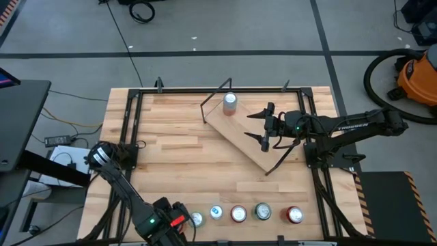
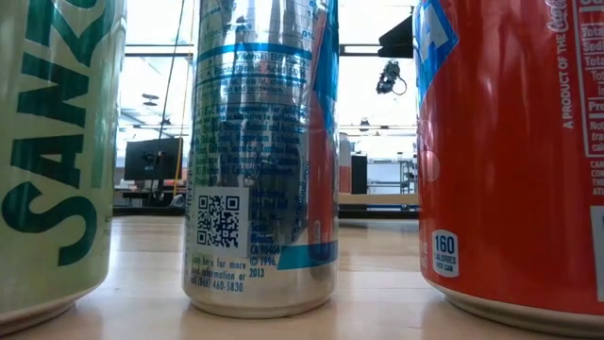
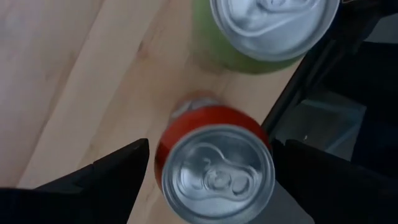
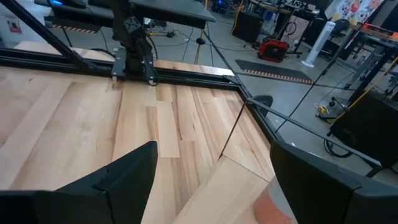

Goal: Place canned beverage on shelf
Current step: Put the orange soda can on the shelf

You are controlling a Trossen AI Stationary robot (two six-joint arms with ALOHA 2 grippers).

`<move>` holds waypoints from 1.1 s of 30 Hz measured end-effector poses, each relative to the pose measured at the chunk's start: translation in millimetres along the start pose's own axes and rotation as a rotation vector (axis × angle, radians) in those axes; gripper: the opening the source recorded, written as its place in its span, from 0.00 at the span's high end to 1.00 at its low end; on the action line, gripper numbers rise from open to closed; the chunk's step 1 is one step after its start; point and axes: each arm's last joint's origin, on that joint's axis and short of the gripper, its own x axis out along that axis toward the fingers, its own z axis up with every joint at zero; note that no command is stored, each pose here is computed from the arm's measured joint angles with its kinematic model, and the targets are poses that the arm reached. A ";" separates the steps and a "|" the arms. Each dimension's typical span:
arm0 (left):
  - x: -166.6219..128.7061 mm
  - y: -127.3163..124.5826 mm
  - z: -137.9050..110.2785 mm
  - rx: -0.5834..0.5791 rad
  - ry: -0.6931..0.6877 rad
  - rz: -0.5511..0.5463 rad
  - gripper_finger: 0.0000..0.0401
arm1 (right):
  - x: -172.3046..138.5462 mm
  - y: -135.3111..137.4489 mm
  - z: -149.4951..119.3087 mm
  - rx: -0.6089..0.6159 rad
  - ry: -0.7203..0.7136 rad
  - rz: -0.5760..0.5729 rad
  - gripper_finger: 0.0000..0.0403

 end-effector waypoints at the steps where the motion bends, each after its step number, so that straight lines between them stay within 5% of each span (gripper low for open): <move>1: -0.3 -0.4 -2.2 -0.004 0.001 -0.001 0.04 | 0.0 0.0 0.0 0.000 0.000 0.000 0.20; 13: 24.0 -4.6 -11.2 -0.001 0.020 0.080 0.05 | 0.0 0.0 0.0 0.001 0.000 0.000 0.20; 20: 31.1 -4.9 -10.3 0.038 0.031 0.103 0.20 | 0.0 0.2 0.0 0.001 0.000 0.001 0.20; 33: 30.2 21.8 19.6 0.248 0.129 0.290 0.25 | -0.2 1.0 -1.6 0.017 0.017 0.008 0.20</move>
